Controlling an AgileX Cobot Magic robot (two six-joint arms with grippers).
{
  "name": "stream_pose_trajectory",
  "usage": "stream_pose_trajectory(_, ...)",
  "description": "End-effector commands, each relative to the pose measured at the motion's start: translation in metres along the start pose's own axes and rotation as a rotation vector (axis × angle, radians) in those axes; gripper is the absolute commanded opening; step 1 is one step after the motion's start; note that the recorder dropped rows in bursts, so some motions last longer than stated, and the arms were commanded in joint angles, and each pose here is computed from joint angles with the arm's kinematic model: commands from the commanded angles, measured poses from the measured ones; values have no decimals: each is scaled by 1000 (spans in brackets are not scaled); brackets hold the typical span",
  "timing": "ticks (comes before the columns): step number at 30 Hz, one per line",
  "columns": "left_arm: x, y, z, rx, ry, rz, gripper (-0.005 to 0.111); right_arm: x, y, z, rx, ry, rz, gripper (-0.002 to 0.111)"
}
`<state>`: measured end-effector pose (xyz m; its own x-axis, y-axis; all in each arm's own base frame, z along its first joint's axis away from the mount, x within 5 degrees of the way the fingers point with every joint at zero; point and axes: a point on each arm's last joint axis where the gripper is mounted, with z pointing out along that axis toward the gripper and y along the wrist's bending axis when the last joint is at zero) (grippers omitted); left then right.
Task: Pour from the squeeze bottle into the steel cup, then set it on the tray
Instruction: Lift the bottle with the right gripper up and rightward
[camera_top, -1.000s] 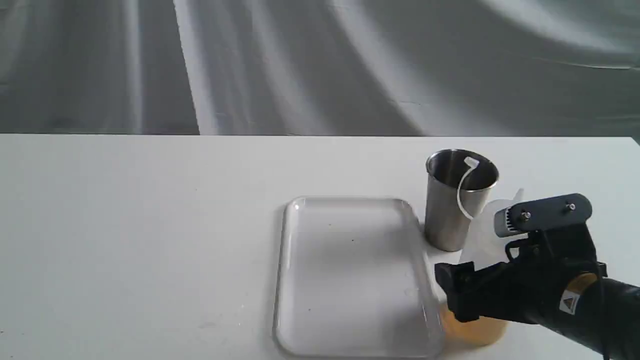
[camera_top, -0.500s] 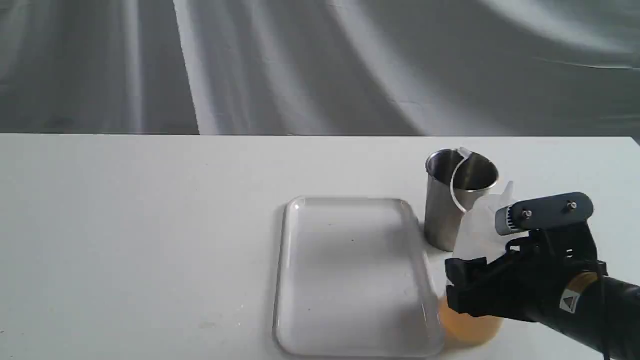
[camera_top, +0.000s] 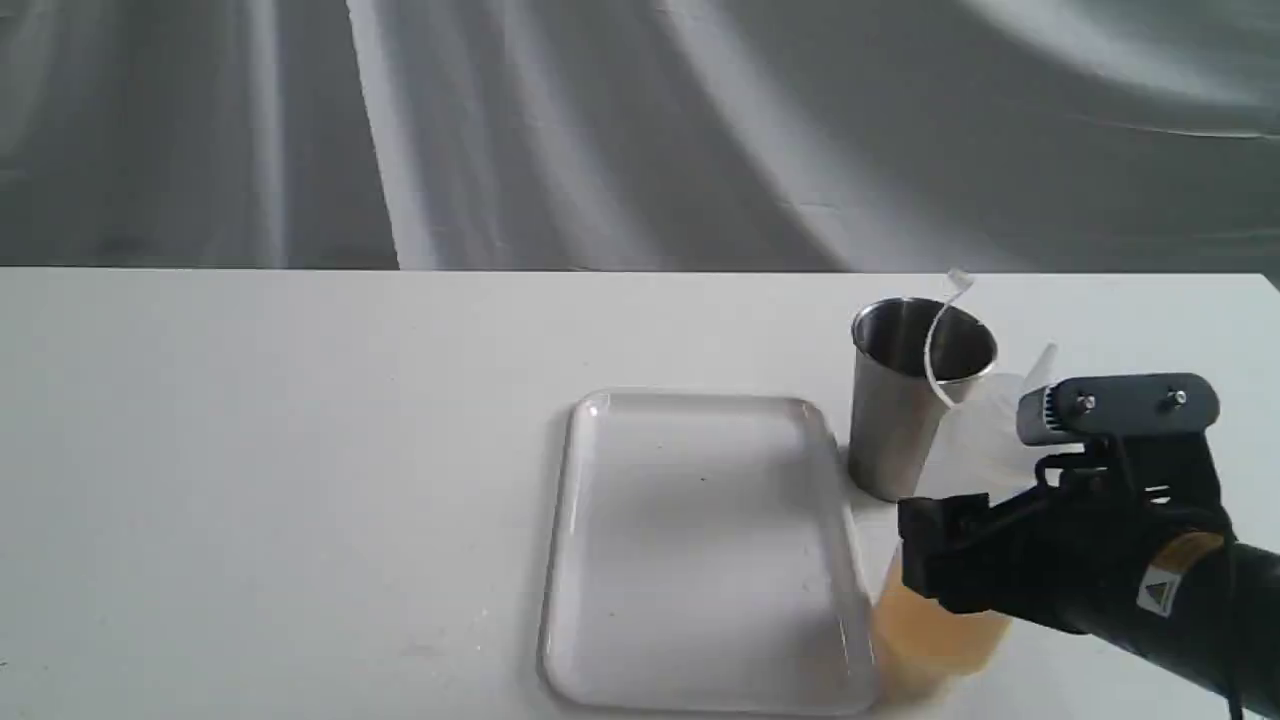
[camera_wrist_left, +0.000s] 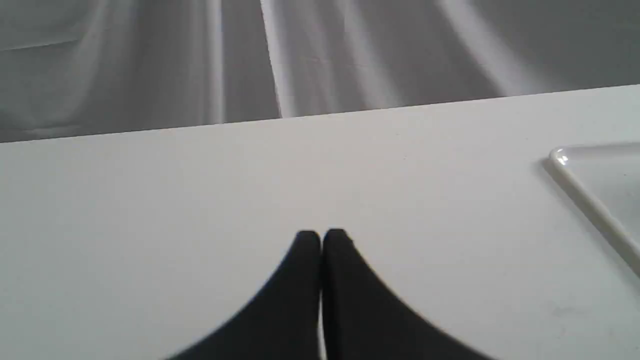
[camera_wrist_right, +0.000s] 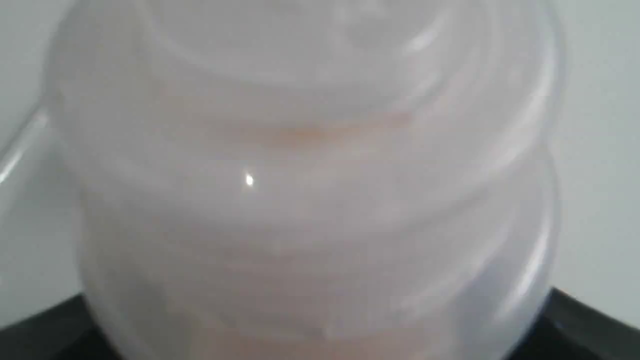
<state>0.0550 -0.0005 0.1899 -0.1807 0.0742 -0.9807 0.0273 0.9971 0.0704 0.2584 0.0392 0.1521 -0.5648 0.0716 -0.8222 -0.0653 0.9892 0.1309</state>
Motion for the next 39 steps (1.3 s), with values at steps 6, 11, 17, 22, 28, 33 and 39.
stream_pose_trajectory(6,1,0,0,-1,-5,-4,0,-32,5,-49,-10,-87,-106,8)
stream_pose_trajectory(11,1,0,0,-1,-5,-4,0,-37,-1,-74,22,-67,-117,8)
stream_pose_trajectory(17,1,0,0,-1,-5,-2,0,-34,-28,-96,146,22,-147,8)
stream_pose_trajectory(22,1,0,0,-1,-5,-2,0,-49,-45,-111,250,76,-182,8)
stream_pose_trajectory(28,1,0,0,-1,-5,-2,0,-104,-59,-125,391,-17,-277,8)
stream_pose_trajectory(33,1,0,0,-1,-5,-6,0,-149,-70,-123,518,-37,-282,8)
stream_pose_trajectory(39,1,0,0,-1,-5,-6,0,-174,-89,-105,690,45,-407,8)
